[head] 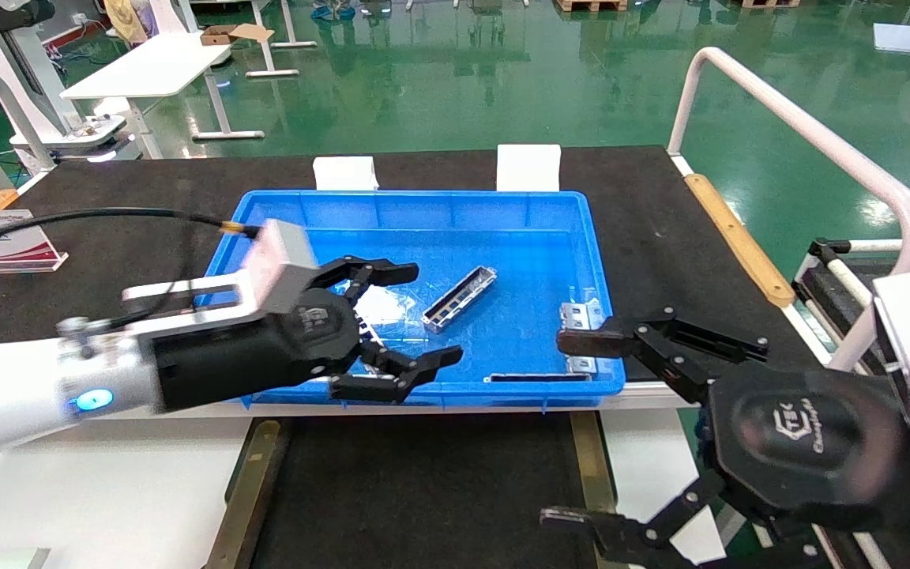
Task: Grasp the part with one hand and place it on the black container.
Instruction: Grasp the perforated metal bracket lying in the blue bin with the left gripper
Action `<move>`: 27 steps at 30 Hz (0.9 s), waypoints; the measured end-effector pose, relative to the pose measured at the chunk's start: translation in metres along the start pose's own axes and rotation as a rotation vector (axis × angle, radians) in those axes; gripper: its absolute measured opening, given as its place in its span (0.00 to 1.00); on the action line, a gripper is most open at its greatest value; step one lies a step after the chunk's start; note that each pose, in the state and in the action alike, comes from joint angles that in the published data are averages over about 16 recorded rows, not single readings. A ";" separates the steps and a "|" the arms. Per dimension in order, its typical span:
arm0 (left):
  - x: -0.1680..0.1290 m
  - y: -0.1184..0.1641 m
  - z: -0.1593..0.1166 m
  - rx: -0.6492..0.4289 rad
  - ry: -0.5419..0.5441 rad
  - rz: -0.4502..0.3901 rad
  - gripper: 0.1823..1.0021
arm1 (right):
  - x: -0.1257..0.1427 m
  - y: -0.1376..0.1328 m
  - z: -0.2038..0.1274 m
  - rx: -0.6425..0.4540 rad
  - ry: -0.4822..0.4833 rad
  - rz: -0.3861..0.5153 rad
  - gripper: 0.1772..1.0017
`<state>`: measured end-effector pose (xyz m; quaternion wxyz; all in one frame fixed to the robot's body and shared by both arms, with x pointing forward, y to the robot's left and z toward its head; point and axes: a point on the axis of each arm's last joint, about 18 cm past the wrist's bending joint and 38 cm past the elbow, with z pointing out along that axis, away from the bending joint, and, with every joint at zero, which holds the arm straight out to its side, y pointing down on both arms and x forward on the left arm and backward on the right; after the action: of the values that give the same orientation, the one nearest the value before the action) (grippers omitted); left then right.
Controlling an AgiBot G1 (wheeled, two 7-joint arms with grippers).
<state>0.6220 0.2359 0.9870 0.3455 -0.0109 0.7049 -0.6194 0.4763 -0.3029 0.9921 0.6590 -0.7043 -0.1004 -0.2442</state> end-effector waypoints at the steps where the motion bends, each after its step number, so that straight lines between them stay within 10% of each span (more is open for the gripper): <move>1: -0.005 0.003 0.008 -0.010 -0.015 0.001 1.00 | 0.000 0.000 0.000 0.000 0.000 0.000 1.00; 15: -0.052 0.040 0.109 -0.149 -0.196 -0.023 1.00 | 0.000 0.000 0.000 0.000 0.000 0.000 1.00; 27: -0.057 0.068 0.137 -0.227 -0.298 -0.071 1.00 | 0.000 0.000 0.000 0.000 0.000 0.000 0.99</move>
<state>0.7626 0.1585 0.9547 0.4203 -0.1663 0.7105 -0.5393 0.4763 -0.3029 0.9921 0.6590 -0.7043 -0.1004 -0.2442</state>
